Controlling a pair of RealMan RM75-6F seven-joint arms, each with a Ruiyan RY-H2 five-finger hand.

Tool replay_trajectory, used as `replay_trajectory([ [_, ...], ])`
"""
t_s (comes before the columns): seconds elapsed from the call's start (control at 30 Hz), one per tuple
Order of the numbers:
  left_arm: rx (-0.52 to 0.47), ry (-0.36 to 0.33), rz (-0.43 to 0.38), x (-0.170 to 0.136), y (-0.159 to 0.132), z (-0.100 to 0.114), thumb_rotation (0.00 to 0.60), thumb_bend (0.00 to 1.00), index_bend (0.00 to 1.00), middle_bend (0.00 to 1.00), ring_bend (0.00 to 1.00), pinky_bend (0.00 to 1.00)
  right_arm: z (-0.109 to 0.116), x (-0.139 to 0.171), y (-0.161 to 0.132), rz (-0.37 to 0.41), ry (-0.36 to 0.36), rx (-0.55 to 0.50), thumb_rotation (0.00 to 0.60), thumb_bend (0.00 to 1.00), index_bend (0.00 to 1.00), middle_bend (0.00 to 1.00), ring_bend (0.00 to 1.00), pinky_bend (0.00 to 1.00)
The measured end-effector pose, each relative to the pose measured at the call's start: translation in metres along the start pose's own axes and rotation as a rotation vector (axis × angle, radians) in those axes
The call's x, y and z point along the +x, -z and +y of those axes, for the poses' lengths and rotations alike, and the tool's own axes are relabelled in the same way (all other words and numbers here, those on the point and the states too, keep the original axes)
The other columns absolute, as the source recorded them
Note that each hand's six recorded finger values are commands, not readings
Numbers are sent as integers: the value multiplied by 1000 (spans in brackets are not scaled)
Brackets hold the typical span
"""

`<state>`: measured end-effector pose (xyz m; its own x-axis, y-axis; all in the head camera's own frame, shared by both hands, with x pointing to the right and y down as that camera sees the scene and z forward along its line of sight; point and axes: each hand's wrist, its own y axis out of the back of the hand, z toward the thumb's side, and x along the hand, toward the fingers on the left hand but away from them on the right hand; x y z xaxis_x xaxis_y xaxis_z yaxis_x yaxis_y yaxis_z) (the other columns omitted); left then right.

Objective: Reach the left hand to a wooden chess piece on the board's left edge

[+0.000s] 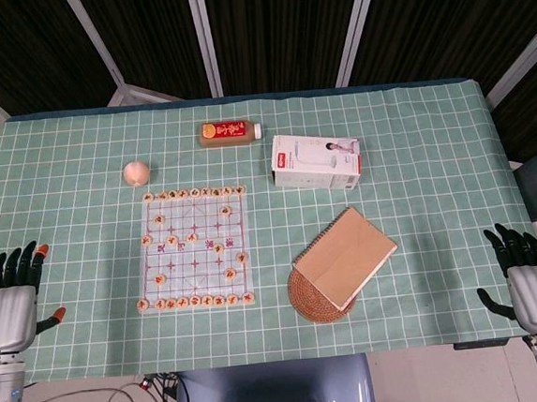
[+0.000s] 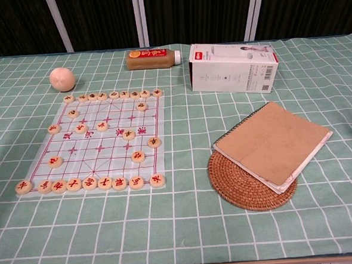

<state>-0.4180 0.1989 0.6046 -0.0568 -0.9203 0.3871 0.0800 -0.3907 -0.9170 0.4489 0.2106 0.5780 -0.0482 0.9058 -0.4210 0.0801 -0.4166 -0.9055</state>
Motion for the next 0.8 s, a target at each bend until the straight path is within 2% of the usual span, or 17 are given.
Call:
replay_trajectory([
  [0.8, -5, 7, 0, 2, 0, -2, 600, 0, 0, 0, 0, 0, -1, -1, 1, -10, -3, 3, 600, 344, 0, 0, 0, 0],
])
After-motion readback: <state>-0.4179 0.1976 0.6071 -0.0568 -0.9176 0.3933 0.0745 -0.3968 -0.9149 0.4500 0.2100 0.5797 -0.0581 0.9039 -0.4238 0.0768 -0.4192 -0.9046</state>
